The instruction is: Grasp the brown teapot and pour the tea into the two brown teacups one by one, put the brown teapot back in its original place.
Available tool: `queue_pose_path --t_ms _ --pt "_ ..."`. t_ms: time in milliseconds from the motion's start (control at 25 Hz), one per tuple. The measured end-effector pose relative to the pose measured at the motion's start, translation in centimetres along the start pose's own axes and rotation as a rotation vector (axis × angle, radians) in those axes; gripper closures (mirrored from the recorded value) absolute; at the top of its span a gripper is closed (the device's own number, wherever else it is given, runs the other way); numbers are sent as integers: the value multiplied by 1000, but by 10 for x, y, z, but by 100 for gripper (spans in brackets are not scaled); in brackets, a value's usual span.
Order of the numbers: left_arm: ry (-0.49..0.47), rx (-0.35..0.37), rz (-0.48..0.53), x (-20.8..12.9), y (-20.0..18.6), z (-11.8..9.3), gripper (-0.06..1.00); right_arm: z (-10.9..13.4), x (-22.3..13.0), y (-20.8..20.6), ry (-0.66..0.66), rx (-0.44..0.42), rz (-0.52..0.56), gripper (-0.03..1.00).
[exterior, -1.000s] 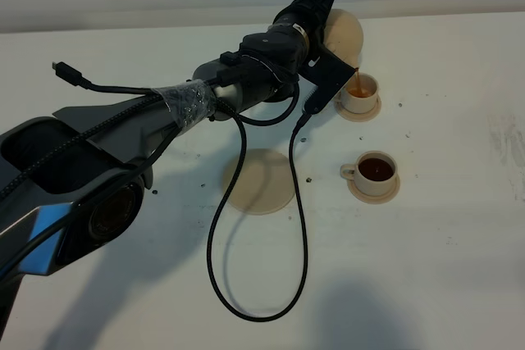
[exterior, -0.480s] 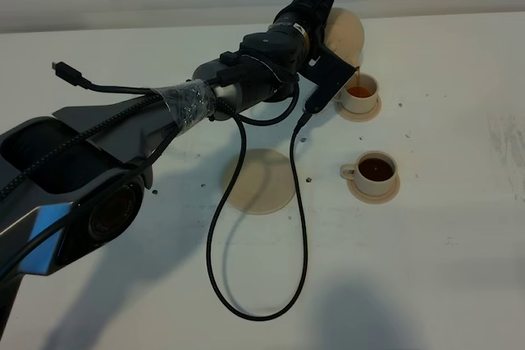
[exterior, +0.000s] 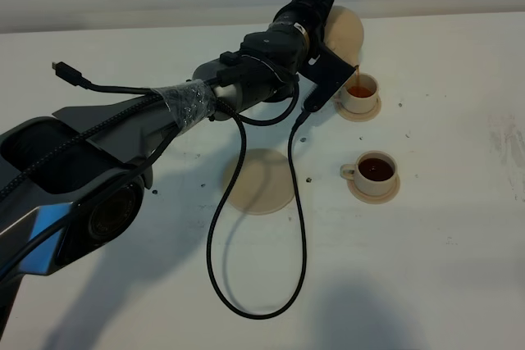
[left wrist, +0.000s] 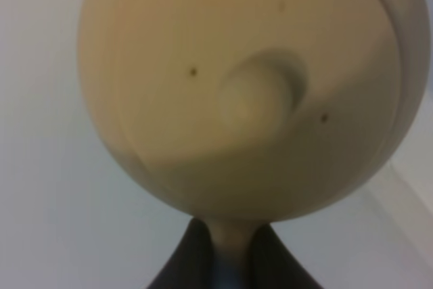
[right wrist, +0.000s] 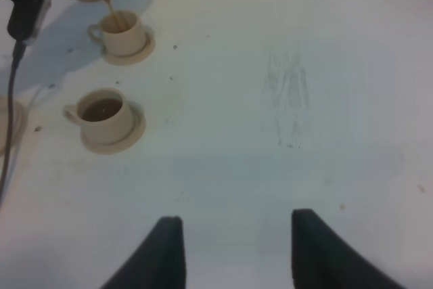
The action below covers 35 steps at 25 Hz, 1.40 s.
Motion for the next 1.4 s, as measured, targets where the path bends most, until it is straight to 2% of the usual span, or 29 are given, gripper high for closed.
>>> queue_pose_path --t_ms 1400 --pt "88 31 17 8 3 2 84 0 0 0 0 0 0 57"
Point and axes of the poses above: a point on each arm's last joint axis where the gripper is mounted, y pointing out along that axis toward the gripper, z along the wrist's bending axis when the last joint is at zero, x = y × z, the point moved 4 cm from there along y, pointing out along that axis toward the gripper, and after that the axes turned 15 degrees about y, right-handed, at the moved point
